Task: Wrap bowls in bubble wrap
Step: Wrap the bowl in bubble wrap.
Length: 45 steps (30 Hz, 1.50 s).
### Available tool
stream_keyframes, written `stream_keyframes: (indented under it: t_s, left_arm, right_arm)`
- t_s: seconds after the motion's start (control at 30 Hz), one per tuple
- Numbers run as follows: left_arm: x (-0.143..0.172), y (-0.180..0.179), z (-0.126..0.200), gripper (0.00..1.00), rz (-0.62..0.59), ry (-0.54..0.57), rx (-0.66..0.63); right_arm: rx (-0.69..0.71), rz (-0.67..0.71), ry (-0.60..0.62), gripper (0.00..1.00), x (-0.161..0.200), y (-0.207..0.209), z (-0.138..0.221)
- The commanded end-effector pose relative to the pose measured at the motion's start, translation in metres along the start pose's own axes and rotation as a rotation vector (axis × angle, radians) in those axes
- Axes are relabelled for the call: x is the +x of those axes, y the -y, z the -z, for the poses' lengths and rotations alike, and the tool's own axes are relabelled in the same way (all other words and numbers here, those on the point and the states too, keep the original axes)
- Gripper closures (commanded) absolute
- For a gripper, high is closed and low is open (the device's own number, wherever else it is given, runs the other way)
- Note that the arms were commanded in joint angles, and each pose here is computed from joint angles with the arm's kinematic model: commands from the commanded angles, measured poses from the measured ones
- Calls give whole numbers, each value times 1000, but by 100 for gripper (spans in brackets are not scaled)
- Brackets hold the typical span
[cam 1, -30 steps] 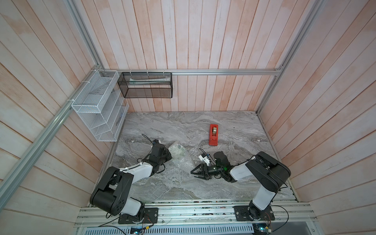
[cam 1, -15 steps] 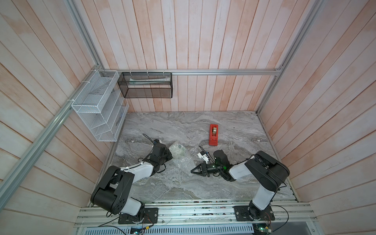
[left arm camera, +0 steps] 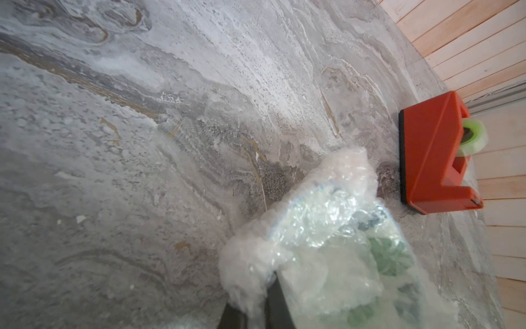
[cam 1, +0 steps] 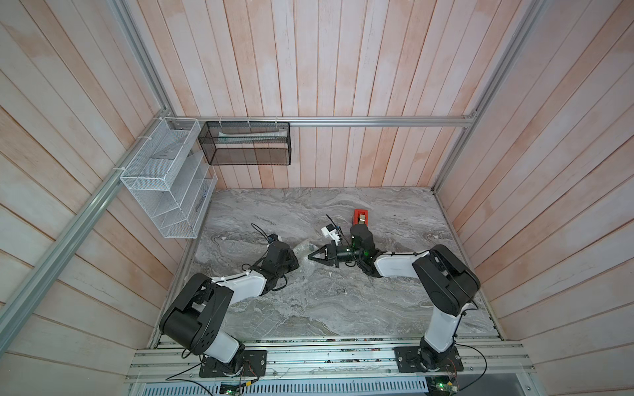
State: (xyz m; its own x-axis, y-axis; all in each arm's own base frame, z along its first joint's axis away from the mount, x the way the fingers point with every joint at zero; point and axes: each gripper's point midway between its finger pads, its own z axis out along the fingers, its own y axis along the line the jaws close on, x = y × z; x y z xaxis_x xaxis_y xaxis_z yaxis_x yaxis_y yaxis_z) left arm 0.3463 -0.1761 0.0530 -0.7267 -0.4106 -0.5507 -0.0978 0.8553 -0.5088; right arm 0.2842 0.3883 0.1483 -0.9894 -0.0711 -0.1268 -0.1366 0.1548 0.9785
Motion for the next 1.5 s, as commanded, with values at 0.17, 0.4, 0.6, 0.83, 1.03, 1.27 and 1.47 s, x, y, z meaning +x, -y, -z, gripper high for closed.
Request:
stream_keyframes:
  t_s: [0.17, 0.4, 0.6, 0.83, 1.03, 1.27, 1.47]
  left_arm:
    - [37, -33, 9, 100, -40, -92, -105]
    - [35, -26, 9, 100, -57, -97, -84]
    - [36, -18, 8, 100, -82, -110, -52]
    - [36, -14, 3, 100, -106, -138, -47]
    - [23, -30, 7, 97, -47, -128, -70]
    - [-2, -41, 24, 77, -23, -65, -75]
    - [-17, -45, 37, 52, -1, -16, -71]
  right_arm:
    - [91, -29, 77, 100, -49, 56, -29]
    - [307, -16, 94, 100, -52, 110, -34]
    - [595, 35, 99, 100, -59, 149, -31]
    - [781, 104, 72, 100, -65, 170, -37]
    - [845, 123, 64, 100, -68, 177, -40]
    - [895, 134, 45, 100, -69, 184, -46]
    - [947, 155, 32, 100, -70, 190, -49]
